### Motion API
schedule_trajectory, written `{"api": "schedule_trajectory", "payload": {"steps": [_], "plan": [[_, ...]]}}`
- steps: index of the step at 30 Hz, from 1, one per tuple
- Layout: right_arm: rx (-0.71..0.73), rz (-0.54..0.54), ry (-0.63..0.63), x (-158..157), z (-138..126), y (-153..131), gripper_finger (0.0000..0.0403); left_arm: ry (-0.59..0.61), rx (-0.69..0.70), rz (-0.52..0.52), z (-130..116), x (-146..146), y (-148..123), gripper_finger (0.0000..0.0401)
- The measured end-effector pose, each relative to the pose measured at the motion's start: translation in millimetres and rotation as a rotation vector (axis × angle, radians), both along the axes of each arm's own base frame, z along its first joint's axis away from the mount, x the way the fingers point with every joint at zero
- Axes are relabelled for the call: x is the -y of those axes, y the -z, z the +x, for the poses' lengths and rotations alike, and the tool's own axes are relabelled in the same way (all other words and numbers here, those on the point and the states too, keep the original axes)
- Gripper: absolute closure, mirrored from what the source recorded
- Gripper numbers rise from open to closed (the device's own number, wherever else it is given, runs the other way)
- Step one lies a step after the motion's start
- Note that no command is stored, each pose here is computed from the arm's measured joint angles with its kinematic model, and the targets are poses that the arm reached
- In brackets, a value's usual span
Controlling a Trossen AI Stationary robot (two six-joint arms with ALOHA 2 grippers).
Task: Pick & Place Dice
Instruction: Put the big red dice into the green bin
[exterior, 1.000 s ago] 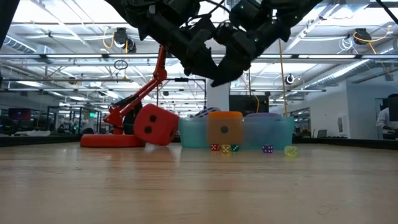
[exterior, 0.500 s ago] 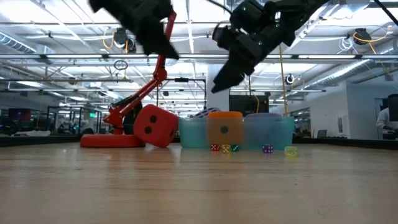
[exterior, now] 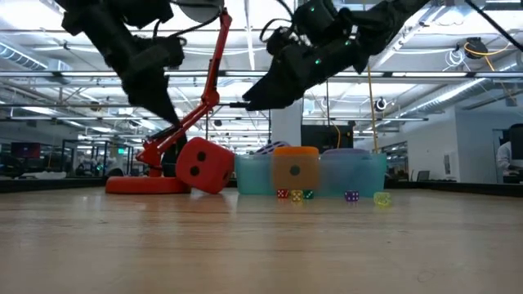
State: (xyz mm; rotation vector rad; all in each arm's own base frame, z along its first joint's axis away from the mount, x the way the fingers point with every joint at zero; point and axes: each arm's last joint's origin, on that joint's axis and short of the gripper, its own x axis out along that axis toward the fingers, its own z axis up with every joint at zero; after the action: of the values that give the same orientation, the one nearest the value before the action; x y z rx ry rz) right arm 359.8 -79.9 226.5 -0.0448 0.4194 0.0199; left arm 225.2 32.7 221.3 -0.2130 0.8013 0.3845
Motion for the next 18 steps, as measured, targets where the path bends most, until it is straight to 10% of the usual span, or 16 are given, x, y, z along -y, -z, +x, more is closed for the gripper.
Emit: {"api": "schedule_trajectory", "payload": {"steps": [6, 15, 18], "plan": [[0.043, -0.011, 0.022, 4, 14, 19, 0.0107, -0.091, -0.087, 0.037, -7, -2, 6, 0.0399], [0.135, -0.039, 0.014, 7, 26, 29, 0.0377, -0.055, -0.126, 0.0, -5, -14, 13, 0.0399], [0.147, -0.052, 0.014, 7, 26, 27, 0.0386, -0.057, -0.131, 0.023, -2, -19, 15, 0.0398]]}}
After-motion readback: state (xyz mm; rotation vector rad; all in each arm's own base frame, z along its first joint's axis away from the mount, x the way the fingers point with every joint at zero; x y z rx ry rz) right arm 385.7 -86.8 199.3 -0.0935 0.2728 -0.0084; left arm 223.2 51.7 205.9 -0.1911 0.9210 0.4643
